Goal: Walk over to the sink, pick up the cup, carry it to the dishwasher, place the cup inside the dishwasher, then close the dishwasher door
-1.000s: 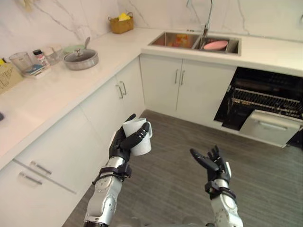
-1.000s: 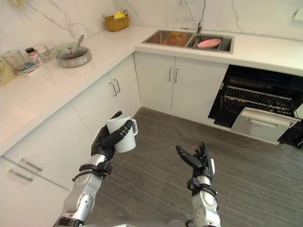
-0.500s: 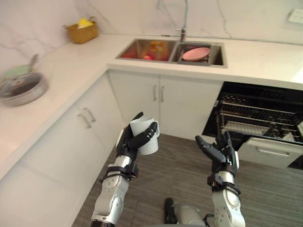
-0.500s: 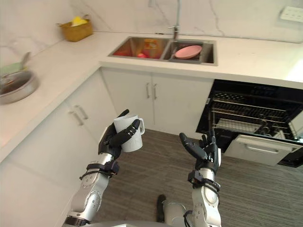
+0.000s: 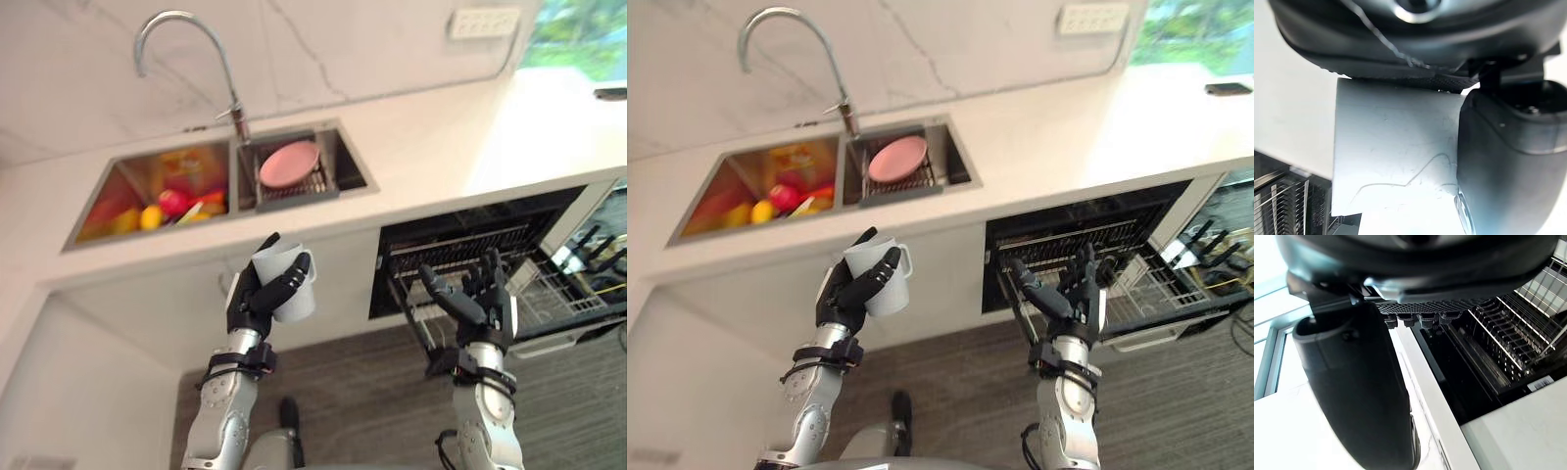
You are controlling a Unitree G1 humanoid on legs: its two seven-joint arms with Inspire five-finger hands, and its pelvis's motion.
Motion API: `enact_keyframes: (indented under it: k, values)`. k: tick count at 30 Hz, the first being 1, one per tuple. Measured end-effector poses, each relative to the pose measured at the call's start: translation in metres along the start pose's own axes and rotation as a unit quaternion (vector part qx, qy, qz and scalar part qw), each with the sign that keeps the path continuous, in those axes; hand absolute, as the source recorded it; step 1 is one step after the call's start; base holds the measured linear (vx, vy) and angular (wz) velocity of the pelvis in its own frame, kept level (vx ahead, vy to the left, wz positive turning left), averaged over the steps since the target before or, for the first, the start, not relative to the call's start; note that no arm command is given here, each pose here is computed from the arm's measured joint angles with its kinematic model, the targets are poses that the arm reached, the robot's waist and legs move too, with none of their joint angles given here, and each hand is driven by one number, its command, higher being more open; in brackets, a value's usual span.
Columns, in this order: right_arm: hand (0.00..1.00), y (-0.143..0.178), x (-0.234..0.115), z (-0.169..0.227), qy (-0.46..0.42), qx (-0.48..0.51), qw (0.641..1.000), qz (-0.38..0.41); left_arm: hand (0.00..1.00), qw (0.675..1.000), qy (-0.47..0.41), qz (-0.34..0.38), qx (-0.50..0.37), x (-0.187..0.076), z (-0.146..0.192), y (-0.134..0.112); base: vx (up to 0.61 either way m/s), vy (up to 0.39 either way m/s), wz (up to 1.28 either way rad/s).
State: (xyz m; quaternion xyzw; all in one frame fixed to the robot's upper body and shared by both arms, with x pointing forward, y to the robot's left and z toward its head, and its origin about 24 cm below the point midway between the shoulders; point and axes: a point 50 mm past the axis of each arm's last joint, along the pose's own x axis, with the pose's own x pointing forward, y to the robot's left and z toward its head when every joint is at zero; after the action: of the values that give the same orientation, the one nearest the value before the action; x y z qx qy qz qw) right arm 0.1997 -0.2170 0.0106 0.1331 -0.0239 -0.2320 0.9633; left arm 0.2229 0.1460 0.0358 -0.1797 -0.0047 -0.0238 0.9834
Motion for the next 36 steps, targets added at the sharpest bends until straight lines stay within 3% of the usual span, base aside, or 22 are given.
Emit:
enact_keyframes:
  k: [5,13,19,36]
  values:
    - [1.00,0.009,0.004,-0.006,0.006,0.025,0.999,-0.029,0.00,0.999,-0.053,0.009,0.009,-0.002,0.021,-0.002,0.41,0.200,-0.60]
    - [1.00,0.024,0.008,-0.003,0.000,0.030,1.000,0.005,0.00,0.991,-0.114,0.063,0.022,0.001,0.039,0.013,0.16,0.021,-0.89]
    - [1.00,0.016,0.014,0.003,-0.008,0.007,1.000,0.005,0.00,0.991,-0.111,0.068,0.021,0.007,0.034,0.005,0.13,-0.161,-0.48]
    - [1.00,0.040,0.014,0.002,0.004,0.014,0.998,0.066,0.00,0.987,-0.136,0.089,0.011,0.012,0.041,0.004,-0.01,0.001,-0.26]
